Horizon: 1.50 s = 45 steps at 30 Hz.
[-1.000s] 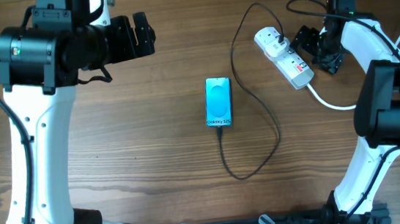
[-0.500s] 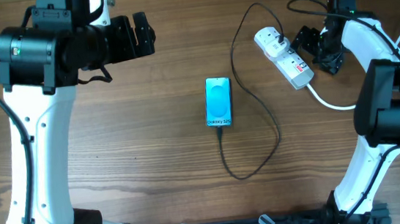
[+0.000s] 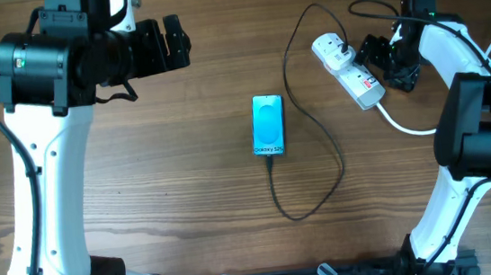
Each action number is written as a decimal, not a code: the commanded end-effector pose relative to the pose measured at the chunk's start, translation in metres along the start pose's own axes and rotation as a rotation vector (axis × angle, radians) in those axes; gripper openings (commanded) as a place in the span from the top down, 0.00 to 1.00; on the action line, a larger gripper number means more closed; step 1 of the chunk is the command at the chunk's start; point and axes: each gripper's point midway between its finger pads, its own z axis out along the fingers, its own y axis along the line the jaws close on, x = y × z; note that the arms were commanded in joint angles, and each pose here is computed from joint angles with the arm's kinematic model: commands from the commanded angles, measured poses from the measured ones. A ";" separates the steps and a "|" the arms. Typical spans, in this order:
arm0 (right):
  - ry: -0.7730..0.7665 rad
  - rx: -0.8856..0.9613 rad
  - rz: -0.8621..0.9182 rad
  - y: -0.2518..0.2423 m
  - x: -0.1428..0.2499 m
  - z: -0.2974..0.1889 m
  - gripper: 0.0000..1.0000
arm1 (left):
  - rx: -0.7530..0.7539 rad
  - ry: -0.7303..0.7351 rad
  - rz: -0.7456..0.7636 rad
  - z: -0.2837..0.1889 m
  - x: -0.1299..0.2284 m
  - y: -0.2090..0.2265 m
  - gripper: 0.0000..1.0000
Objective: Plug charger to phone and switch on socket
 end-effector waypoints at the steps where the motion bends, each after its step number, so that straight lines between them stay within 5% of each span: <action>1: 0.114 -0.006 -0.038 0.001 0.028 0.026 0.00 | -0.010 -0.003 0.003 0.001 -0.002 0.002 0.00; 6: 0.024 -0.040 -0.037 0.007 0.012 -0.018 0.00 | -0.010 -0.003 0.003 0.001 -0.002 0.002 0.00; 11: -0.166 -0.085 -0.075 0.021 0.006 -0.124 0.00 | -0.011 -0.003 0.003 0.001 -0.002 0.002 0.00; 19: -0.460 -0.112 -0.132 0.005 0.091 -0.280 0.00 | -0.010 -0.003 0.003 0.001 -0.002 0.002 0.00; 29: -0.711 -0.215 -0.174 -0.037 0.203 -0.315 0.00 | -0.010 -0.003 0.003 0.001 -0.002 0.002 0.00; 45: -0.731 -0.211 -0.184 -0.040 0.207 -0.318 0.00 | -0.010 -0.003 0.003 0.001 -0.002 0.002 0.00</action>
